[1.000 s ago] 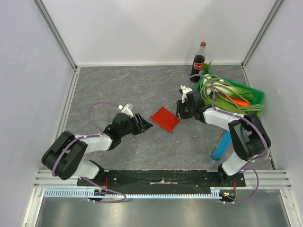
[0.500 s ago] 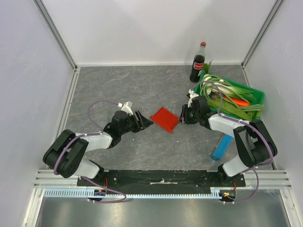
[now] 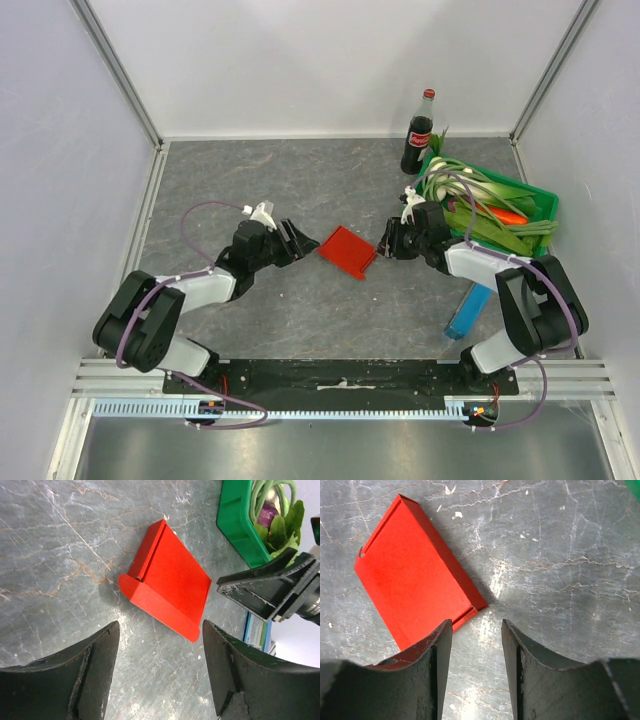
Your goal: Fold the paper box
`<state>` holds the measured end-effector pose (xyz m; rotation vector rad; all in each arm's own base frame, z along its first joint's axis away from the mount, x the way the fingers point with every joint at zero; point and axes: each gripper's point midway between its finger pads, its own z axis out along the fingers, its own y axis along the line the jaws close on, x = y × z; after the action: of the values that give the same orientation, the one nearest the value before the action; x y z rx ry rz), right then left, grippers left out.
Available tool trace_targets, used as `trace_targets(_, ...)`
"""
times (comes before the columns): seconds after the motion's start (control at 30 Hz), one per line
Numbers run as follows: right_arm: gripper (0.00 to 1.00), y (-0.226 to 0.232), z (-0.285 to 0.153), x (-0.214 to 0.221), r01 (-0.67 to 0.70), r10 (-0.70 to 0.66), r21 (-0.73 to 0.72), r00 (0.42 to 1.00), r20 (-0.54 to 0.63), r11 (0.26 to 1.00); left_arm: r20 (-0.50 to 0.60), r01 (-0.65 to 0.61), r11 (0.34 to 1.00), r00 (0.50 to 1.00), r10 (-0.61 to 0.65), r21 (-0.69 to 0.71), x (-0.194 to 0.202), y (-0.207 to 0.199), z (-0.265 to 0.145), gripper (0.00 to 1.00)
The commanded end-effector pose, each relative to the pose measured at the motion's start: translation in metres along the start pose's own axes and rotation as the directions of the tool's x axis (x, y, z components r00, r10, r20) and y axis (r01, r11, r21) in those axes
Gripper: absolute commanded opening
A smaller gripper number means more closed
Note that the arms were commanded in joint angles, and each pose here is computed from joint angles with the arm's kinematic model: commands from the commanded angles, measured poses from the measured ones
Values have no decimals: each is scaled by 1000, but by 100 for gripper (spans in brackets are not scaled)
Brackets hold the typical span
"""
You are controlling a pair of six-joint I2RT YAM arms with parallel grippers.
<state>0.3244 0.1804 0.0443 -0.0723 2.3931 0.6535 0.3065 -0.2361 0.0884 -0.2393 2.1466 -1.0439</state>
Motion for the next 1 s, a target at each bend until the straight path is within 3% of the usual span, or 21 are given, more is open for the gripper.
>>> trace_targets(0.0,52,17,0,-24,9,-7,-60,999,41,998,21,-97,995,995,97,-20,-27,-1,12,74)
trace_targets(0.13,49,17,8,-19,-9,12,-80,999,38,997,-34,-138,990,990,137,-28,-31,4,23,75)
trace_targets(0.2,43,15,12,-12,-14,15,-83,1000,15,996,-50,-167,986,985,166,-22,-37,3,29,74)
trace_targets(0.47,33,4,17,8,-27,26,-62,1000,-17,998,-225,-187,981,955,194,53,-16,10,66,67)
trace_targets(0.97,28,-20,13,29,-35,34,-21,998,-47,999,-295,-90,976,944,147,196,2,-2,85,67)
